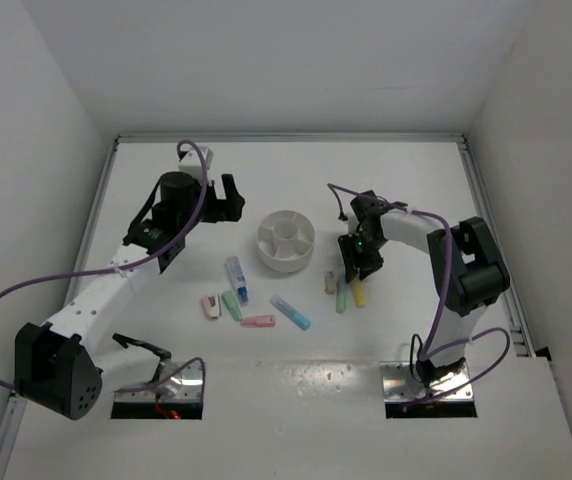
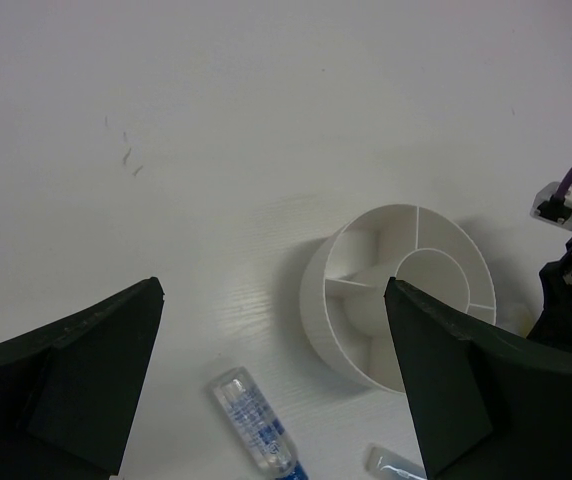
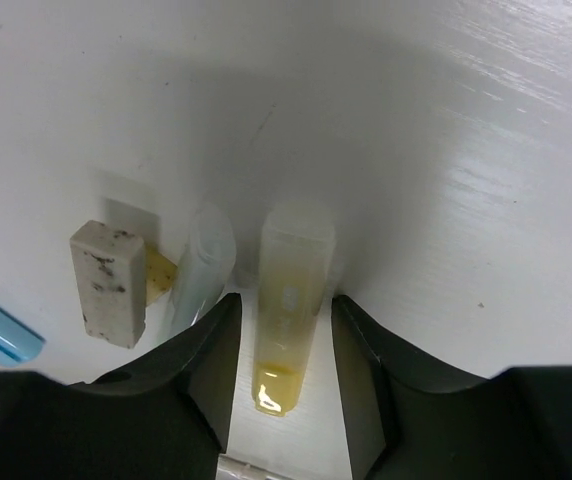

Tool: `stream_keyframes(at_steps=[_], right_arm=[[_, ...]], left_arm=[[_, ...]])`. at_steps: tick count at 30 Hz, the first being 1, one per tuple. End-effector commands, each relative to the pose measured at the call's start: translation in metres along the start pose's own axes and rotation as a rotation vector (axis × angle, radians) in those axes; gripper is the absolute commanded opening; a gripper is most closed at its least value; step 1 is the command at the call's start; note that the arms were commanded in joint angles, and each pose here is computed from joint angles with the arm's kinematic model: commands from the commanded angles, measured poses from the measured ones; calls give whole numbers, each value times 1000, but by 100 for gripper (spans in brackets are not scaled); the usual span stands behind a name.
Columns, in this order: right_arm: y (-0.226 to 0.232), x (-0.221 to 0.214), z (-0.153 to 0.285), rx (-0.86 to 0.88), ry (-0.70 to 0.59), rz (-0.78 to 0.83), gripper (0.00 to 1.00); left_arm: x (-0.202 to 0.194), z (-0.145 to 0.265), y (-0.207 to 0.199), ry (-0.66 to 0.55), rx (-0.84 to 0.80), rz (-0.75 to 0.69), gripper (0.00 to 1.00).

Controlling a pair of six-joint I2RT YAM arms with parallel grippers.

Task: Sort the stationery into containers
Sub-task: Pick up the pen from the center of the board.

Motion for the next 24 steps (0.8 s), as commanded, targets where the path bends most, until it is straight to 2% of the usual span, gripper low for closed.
stream_keyframes(at_steps=[1, 3, 6, 11, 16, 20, 24], right_arm=[[-16, -1, -18, -87, 5, 10, 43], [-19, -4, -17, -101, 7, 19, 43], [-24, -9, -16, -124, 15, 38, 37], [-25, -16, -20, -125, 36, 44, 17], [-25, -16, -20, -125, 36, 44, 19], [-27, -13, -20, -134, 28, 55, 15], [-31, -13, -20, -153, 28, 64, 33]], left_arm=[[18, 8, -10, -54, -35, -12, 100], [22, 9, -12, -60, -46, -12, 100], [22, 9, -12, -60, -46, -12, 100], [22, 9, -12, -60, -46, -12, 100], [22, 9, -12, -60, -46, -12, 100], [22, 9, -12, -60, -46, -12, 100], [22, 9, -12, -60, -46, -12, 100]])
Point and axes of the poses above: each gripper's point midway between its finger pads, its own z axis back along the fingers, its own y axis along the line the jaws close on, x = y × z, the point moved 1 cm from there along z, back along the fingers, and after that the axes turned 2 degrees about z, right-handed, at the moved point
